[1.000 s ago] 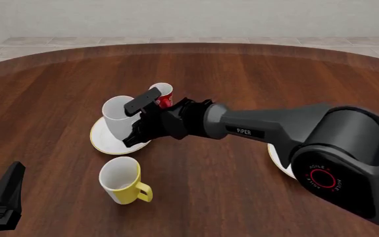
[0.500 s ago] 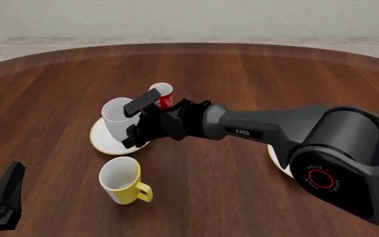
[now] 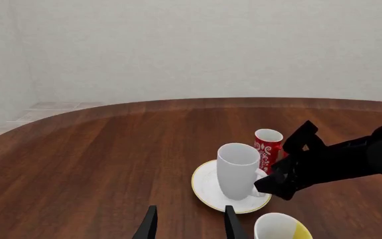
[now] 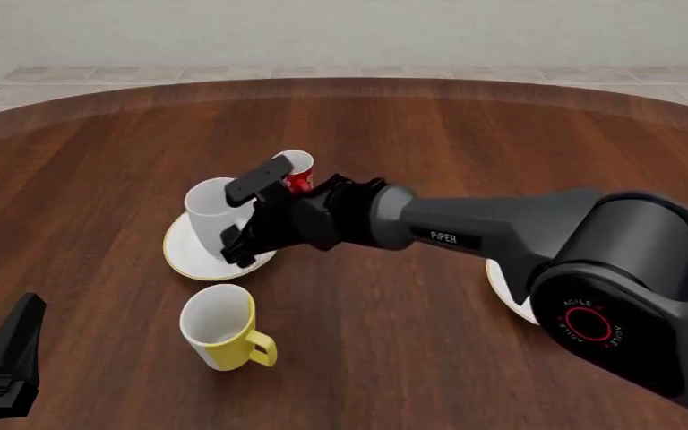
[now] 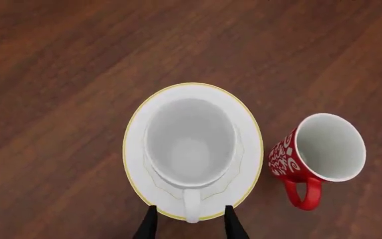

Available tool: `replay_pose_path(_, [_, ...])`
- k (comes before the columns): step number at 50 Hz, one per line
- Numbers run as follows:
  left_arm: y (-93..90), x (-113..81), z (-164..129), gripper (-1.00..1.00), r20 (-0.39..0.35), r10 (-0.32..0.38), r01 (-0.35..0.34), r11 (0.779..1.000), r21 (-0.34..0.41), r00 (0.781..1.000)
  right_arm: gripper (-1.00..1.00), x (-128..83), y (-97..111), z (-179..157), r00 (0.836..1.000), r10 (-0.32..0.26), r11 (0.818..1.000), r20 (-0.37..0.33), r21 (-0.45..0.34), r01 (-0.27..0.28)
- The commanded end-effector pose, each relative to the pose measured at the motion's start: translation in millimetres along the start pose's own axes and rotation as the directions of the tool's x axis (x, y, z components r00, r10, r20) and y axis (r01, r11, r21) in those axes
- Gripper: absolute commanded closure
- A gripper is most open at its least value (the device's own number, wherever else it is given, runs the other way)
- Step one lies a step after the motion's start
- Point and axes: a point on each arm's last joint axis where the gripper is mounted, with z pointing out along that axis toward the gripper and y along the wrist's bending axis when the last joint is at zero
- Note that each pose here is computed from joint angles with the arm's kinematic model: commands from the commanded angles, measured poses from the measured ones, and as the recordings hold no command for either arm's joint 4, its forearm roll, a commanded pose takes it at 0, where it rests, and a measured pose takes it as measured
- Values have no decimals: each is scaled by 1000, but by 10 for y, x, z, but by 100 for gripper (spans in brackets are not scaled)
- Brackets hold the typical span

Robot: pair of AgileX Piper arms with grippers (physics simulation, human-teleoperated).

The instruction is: Put the white mug on the left plate.

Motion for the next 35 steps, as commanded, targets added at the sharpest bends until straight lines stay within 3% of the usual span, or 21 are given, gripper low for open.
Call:
replay_pose_path(1, [0,0,0,-100,0,0,0,1000,0,1000,-100,-42,-9,-64,1000,6,1000,11,1,-6])
replay_pose_path(15, [0,0,0,-100,0,0,0,1000,0,1000,-100,-201,-35,-425,998,3,1000,62,6,-3])
replay_pose_path(35, [0,0,0,-100,0,0,0,1000,0,1000,-100,-445,-5,-1514,978,-32,999,207,9,31])
